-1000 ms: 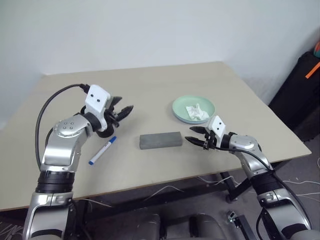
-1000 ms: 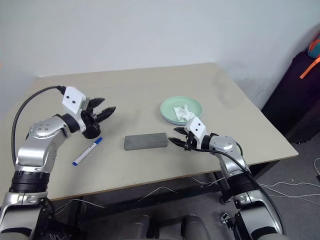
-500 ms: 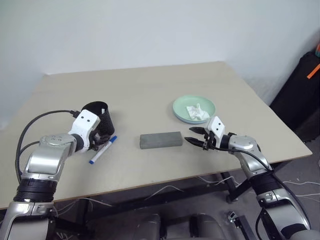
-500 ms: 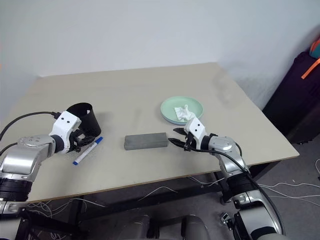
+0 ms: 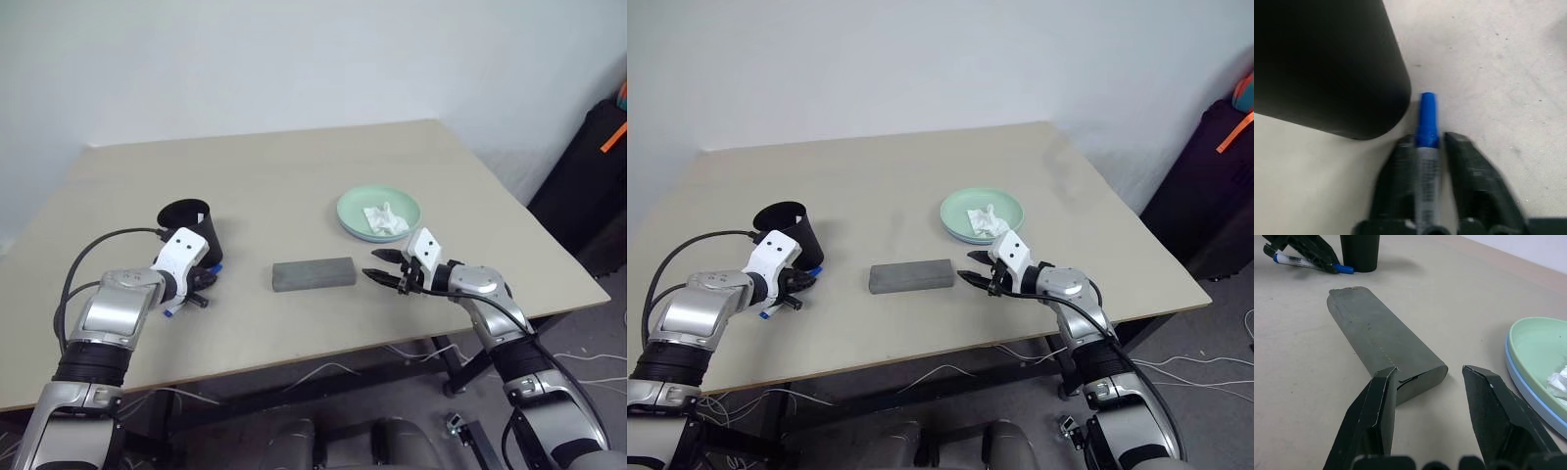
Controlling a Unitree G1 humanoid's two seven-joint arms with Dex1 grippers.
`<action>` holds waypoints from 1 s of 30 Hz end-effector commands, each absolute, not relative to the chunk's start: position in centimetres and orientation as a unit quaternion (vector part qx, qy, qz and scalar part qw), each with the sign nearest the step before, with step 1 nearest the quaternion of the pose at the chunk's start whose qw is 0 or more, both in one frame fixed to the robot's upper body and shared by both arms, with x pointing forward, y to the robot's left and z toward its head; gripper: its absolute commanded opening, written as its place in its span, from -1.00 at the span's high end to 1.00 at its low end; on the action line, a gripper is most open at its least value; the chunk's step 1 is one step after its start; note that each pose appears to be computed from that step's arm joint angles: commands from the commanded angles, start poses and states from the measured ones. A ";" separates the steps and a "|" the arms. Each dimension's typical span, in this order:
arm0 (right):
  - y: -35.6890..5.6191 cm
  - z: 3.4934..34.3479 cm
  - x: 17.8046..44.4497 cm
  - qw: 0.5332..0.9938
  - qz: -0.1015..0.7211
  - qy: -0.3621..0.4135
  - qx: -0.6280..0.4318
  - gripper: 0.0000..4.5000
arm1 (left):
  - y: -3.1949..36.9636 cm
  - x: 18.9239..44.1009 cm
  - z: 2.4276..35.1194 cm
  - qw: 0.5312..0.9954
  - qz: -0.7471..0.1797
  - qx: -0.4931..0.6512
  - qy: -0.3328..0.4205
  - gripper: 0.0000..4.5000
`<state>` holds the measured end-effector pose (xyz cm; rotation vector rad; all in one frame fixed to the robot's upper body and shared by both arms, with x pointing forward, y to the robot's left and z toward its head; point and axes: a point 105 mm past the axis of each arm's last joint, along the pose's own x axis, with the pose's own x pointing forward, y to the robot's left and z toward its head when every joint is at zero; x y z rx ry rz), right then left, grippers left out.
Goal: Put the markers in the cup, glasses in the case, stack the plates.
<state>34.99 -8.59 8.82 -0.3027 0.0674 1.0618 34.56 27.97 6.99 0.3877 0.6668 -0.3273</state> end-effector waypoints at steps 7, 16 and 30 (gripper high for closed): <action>-8.5 10.5 35.3 0.853 0.500 0.001 -0.152 -0.02 | 23.8 34.1 8.9 0.907 -0.262 0.190 0.269 0.96; -8.4 10.6 35.5 0.852 0.500 0.000 -0.153 -0.02 | 18.5 35.9 16.4 0.943 -0.309 0.126 0.013 0.96; -8.4 10.7 35.6 0.851 0.500 -0.002 -0.158 -0.02 | 23.8 38.9 26.0 0.944 -0.046 0.146 -0.294 0.96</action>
